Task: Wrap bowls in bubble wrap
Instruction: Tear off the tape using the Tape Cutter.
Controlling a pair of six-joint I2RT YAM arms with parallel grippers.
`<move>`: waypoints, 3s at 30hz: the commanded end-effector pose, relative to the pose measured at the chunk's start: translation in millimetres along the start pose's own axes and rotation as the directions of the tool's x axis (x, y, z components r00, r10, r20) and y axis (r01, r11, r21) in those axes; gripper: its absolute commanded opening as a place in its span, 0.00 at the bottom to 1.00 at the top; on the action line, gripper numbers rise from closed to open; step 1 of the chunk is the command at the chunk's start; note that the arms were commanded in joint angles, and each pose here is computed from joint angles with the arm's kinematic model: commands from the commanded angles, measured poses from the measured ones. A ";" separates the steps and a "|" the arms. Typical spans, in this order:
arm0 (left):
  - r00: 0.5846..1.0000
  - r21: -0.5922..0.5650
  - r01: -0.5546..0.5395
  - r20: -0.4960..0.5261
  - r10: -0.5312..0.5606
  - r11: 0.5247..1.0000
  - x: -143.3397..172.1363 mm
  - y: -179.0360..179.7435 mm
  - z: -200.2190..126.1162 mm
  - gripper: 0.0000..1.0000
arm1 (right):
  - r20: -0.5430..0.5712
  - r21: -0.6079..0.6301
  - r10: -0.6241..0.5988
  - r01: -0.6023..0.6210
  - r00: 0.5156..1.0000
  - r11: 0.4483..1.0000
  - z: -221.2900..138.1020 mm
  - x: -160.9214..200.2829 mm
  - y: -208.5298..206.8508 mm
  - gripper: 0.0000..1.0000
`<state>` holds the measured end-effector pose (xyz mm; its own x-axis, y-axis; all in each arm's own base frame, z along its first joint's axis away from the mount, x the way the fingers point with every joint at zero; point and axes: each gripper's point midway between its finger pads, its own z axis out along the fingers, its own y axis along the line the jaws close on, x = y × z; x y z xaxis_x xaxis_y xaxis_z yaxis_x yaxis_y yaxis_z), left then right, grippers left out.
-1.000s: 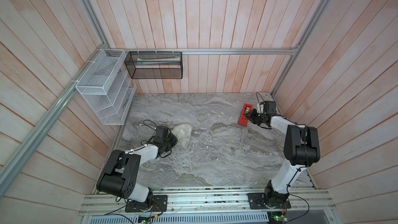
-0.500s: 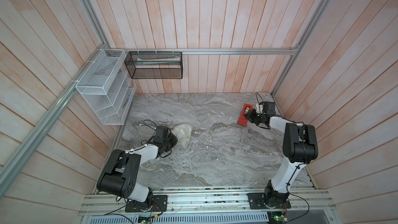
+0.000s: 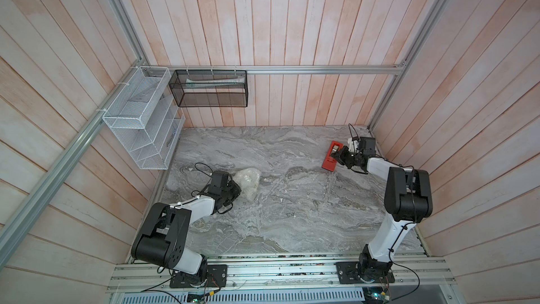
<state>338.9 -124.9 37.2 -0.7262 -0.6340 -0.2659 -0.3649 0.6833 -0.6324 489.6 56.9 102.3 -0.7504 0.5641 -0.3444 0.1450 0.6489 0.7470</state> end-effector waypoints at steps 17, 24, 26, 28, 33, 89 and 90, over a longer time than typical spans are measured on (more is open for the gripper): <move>1.000 0.040 0.000 -0.024 0.001 0.999 6.0 -17.7 4.1 0.11 | 0.079 -0.135 -0.060 0.070 0.995 0.988 -46.8 -26.4 73.4 0.00; 1.000 0.053 -0.008 -0.030 0.010 0.999 8.3 -19.5 3.1 0.11 | 0.078 -0.147 -0.058 0.069 0.995 0.987 -54.1 -20.9 80.7 0.00; 0.999 0.059 -0.011 -0.032 0.012 0.998 8.8 -20.7 2.7 0.11 | 0.071 -0.148 -0.054 0.064 0.996 0.987 -54.1 -15.6 80.6 0.00; 0.999 0.067 -0.013 -0.034 0.015 0.998 9.2 -21.9 2.4 0.11 | 0.061 -0.151 -0.048 0.057 0.997 0.987 -53.7 -7.5 80.8 0.00; 0.999 0.084 -0.024 -0.042 0.028 0.996 10.3 -25.4 2.8 0.11 | 0.049 -0.152 -0.039 0.046 0.998 0.987 -59.0 13.9 82.6 0.00; 0.992 0.169 -0.070 -0.089 0.086 0.983 31.3 -35.6 5.2 0.11 | 0.012 -0.182 -0.021 0.023 1.000 0.983 -97.8 116.8 100.5 0.00; 0.992 0.169 -0.072 -0.091 0.088 0.983 31.2 -35.9 6.3 0.11 | 0.008 -0.181 -0.018 0.019 1.000 0.983 -97.7 121.4 99.1 0.00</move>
<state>326.7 -164.8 34.9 -0.8024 -0.5549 -0.2198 -0.2643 0.6606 -0.7027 355.6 131.3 175.6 -0.7562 0.5586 -0.3408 0.0639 0.5814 0.8111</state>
